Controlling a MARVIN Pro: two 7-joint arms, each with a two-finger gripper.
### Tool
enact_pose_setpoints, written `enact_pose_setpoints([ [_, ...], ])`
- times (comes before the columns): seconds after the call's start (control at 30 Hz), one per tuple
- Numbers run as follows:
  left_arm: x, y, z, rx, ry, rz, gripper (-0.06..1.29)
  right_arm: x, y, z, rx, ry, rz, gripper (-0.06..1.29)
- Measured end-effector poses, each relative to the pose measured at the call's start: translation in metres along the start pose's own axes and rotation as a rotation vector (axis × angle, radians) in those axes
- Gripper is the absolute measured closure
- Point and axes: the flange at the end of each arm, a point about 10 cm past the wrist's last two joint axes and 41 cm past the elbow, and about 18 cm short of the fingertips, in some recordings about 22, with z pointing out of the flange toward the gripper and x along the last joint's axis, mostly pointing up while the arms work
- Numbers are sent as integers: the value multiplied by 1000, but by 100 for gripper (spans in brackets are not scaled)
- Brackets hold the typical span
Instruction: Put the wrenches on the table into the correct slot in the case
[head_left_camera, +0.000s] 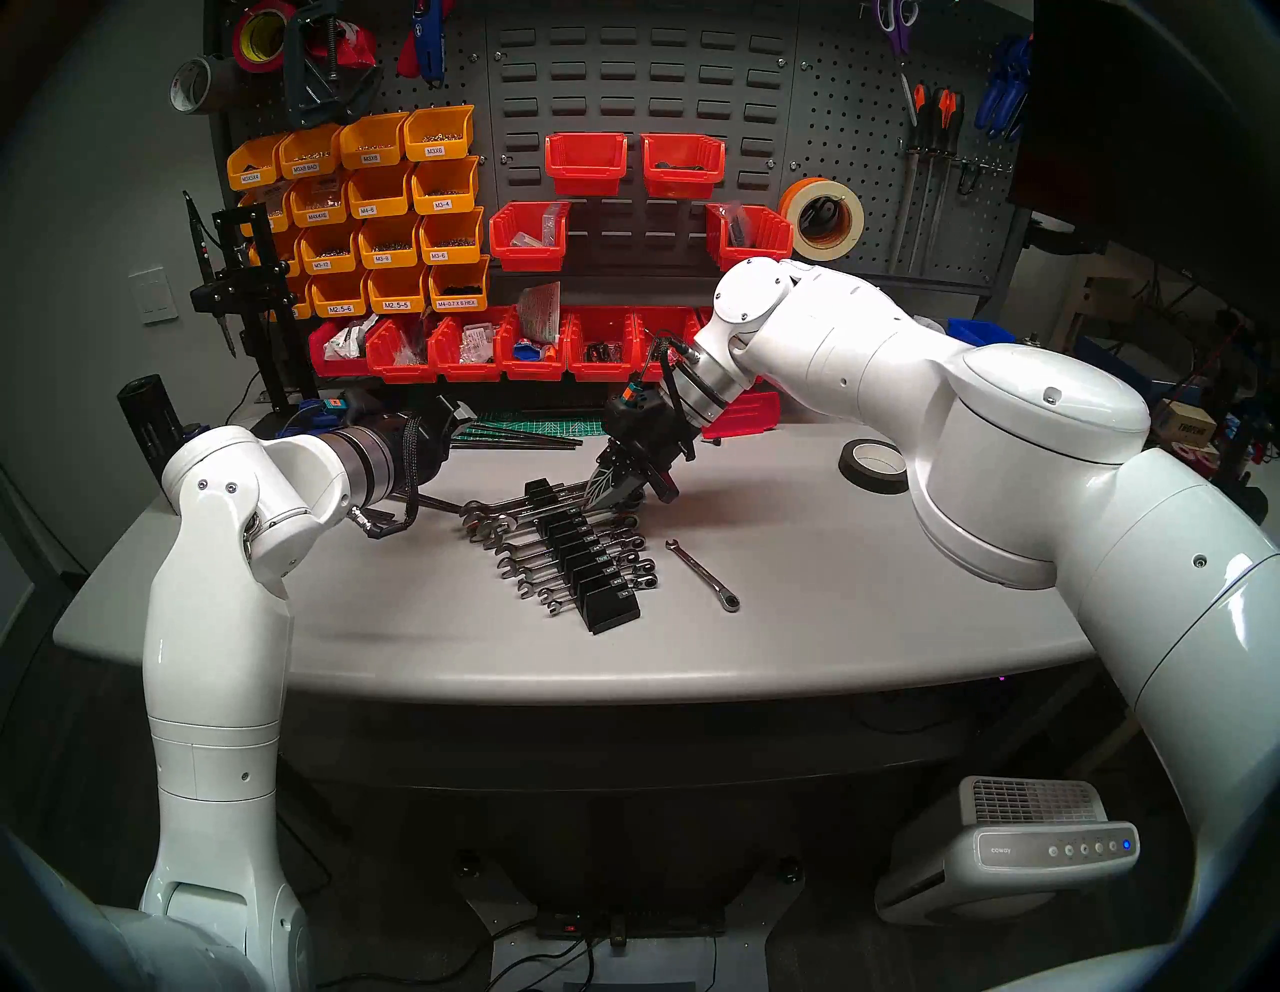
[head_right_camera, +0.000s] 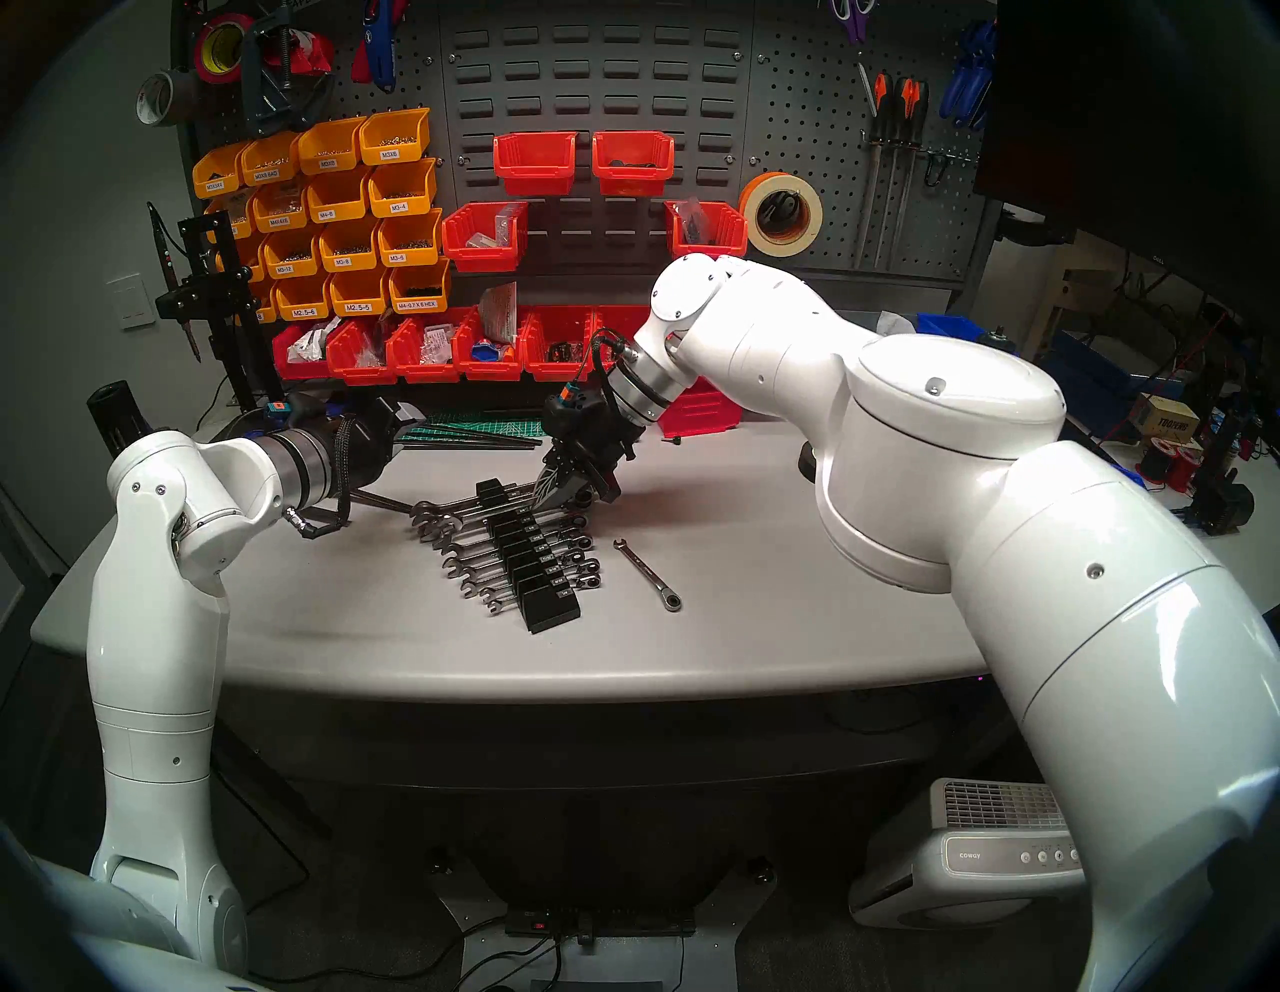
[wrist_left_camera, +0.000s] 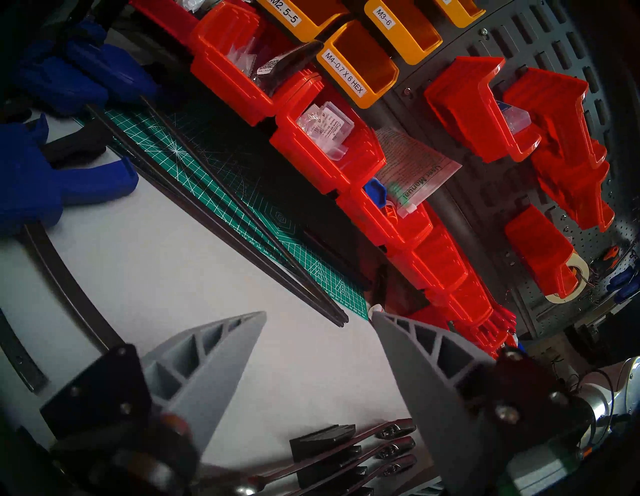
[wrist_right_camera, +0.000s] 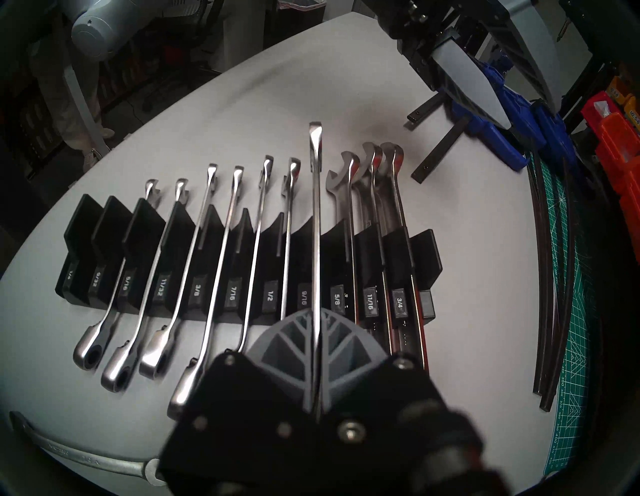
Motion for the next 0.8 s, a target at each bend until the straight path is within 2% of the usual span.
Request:
enact_pose_setpoints([
  [0.8, 4, -5, 3, -1, -7, -13, 33, 3, 5, 2, -5, -25, 12, 126],
])
